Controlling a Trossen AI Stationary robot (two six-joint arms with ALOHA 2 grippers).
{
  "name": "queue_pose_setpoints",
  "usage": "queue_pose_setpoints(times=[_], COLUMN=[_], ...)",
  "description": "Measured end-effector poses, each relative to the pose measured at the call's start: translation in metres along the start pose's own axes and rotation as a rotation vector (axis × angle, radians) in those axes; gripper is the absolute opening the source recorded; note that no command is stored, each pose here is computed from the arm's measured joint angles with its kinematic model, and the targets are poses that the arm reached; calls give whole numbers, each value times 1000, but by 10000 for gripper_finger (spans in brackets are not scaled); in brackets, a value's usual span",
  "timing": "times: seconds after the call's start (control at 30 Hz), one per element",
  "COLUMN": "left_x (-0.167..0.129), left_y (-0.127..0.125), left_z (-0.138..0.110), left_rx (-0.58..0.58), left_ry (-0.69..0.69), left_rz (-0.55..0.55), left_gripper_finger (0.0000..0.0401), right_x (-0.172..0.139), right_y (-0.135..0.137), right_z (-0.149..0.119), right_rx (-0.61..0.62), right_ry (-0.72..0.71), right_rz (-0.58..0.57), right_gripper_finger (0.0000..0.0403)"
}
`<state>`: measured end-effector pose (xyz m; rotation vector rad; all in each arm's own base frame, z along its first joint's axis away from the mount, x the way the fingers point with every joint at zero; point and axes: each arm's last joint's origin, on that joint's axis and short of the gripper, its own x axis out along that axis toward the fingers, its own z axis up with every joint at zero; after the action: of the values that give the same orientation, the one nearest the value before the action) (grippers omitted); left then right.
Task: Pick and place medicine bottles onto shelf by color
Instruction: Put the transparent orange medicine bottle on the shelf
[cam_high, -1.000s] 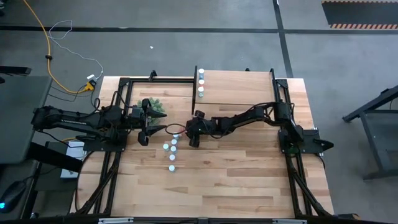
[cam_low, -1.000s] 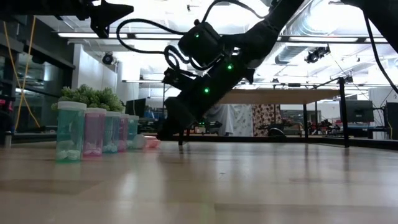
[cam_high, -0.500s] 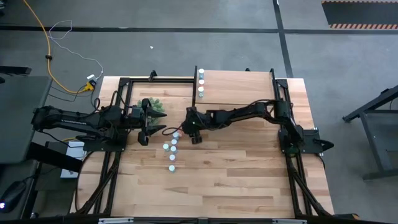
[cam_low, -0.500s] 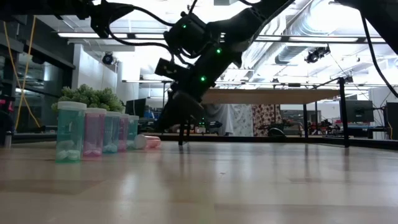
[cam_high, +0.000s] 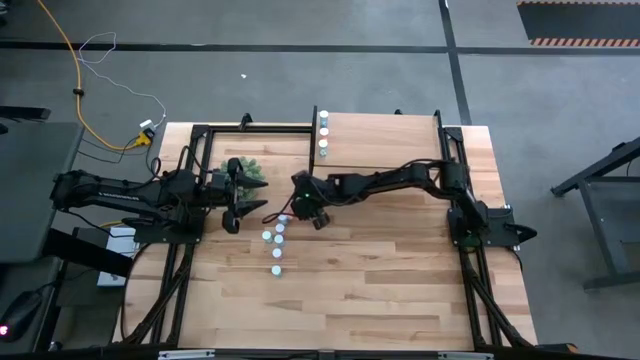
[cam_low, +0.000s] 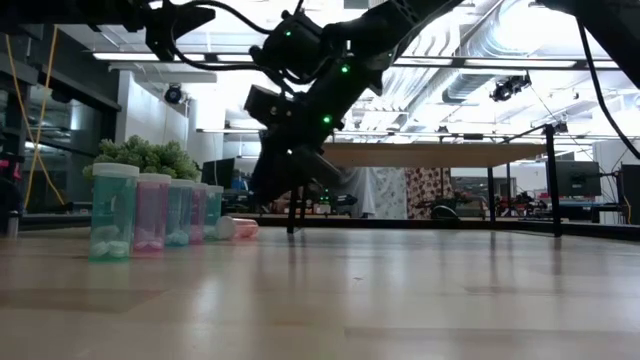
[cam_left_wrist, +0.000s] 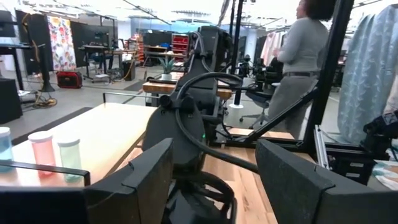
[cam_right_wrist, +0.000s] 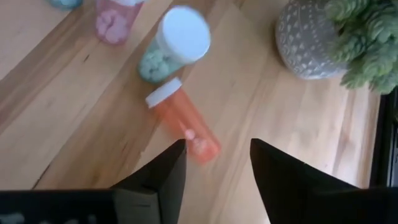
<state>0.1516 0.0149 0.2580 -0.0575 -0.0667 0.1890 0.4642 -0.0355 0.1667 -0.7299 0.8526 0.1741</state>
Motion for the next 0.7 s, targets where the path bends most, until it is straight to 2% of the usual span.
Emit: queue_pose_setpoints(times=[0.33,0.43,0.7], left_x=[0,0,0], left_y=[0,0,0], left_z=[0,0,0], left_rx=[0,1,10], left_ry=[0,0,2], left_rz=[2,2,2], left_gripper_finger=[216,216,216], right_x=[27,29,29], right_y=[-2,-4,-11], right_z=[8,9,11], right_rx=[-52,-51,-24], right_ry=[34,60,64], right_rz=[28,45,6], right_gripper_finger=[147,147,133])
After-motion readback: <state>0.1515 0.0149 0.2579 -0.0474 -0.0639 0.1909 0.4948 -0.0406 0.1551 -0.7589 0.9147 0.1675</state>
